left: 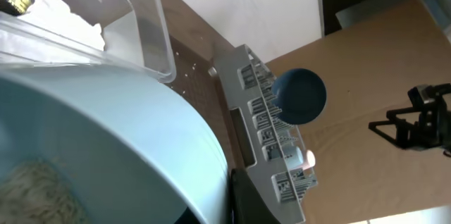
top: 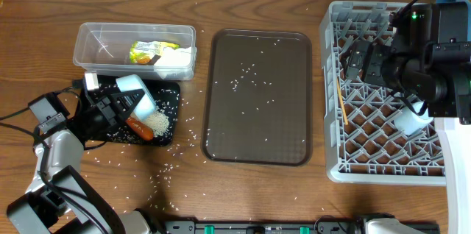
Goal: Sort waste into correct bins and load items into the dishwasher rack
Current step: 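Tilt the bowl with the left gripper to pour rice onto the black tray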
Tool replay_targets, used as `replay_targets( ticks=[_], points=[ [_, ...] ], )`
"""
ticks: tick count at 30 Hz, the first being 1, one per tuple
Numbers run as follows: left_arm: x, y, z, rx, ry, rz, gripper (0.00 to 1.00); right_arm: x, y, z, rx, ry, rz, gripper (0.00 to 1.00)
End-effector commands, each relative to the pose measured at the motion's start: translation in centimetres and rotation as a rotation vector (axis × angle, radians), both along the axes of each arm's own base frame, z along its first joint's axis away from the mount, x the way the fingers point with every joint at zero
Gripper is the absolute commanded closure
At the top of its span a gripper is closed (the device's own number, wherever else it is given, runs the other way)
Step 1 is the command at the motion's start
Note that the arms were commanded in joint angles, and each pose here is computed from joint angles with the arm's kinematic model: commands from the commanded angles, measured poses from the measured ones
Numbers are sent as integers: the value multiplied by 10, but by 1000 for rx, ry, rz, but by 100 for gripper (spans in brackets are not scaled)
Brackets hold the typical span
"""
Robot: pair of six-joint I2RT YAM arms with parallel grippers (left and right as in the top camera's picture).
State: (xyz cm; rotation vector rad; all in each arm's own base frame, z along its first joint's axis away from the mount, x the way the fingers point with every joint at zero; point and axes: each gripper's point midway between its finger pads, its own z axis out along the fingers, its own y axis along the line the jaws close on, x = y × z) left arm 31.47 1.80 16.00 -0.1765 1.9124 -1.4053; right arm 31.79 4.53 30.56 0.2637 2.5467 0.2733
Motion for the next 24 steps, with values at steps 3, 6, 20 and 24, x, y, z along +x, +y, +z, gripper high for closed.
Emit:
replay_targets(
  ticks=[3,6,20,24],
  points=[
    [0,2,12,46,-120,-18,94,0,-1,-1,-15,1,6,1],
    [3,6,9,34,-68,6,94,1,-1,0,-15,-2,6,1],
    [7,7,10,-34,20,24,94,0,-1,0,-15,-1,7,1],
    [5,3,16,-12,-64,-13,94,1,-1,0,-14,-6,6,1]
  ],
)
